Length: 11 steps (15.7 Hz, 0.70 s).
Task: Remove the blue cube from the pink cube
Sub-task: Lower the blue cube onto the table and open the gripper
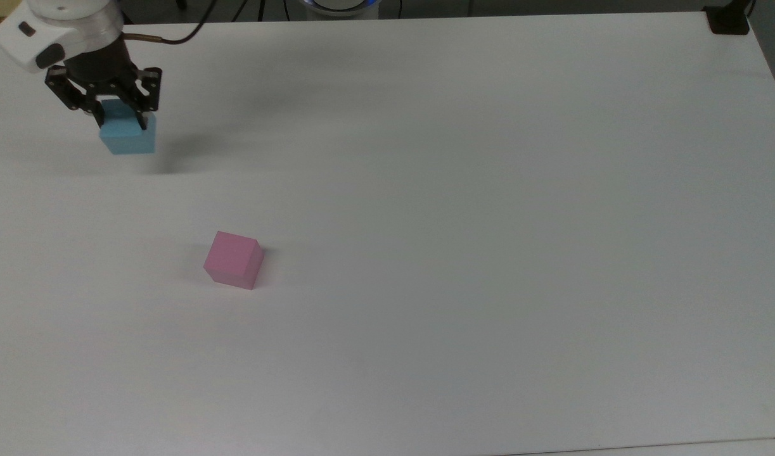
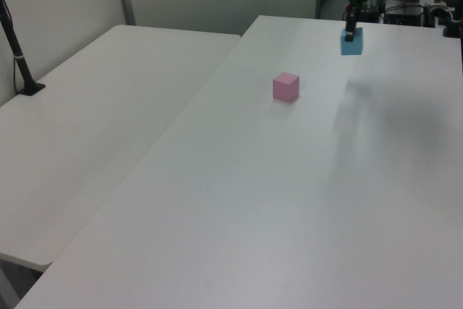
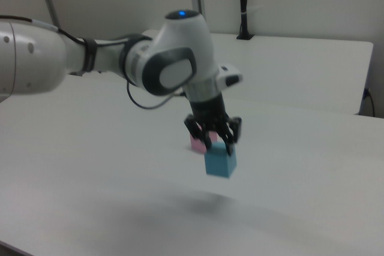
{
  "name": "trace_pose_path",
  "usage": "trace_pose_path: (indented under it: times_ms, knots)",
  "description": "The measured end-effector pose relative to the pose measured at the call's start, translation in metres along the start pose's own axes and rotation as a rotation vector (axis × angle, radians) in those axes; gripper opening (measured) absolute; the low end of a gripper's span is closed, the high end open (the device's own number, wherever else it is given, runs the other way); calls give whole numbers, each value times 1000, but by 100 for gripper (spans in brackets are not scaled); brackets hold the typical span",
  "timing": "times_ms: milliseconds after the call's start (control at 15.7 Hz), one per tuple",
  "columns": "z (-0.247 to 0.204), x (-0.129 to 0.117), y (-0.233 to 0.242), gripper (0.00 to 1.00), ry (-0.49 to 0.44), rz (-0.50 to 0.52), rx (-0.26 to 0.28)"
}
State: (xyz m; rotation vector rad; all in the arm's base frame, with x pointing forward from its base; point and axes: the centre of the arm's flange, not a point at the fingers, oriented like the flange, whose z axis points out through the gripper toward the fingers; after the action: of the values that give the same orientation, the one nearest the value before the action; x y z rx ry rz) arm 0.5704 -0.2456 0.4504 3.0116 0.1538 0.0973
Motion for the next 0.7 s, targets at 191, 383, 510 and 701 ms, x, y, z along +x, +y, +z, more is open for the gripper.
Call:
trace_pose_path:
  times_ms: [191,383,510,701]
  knots:
    - [24,-20,23,50,-33,-10,-1]
    - [60,-18,19,50,-56,-21,-12]
    - [89,-17,15,50,-57,-29,-31]
    - [97,-18,16,50,-49,-29,-42]
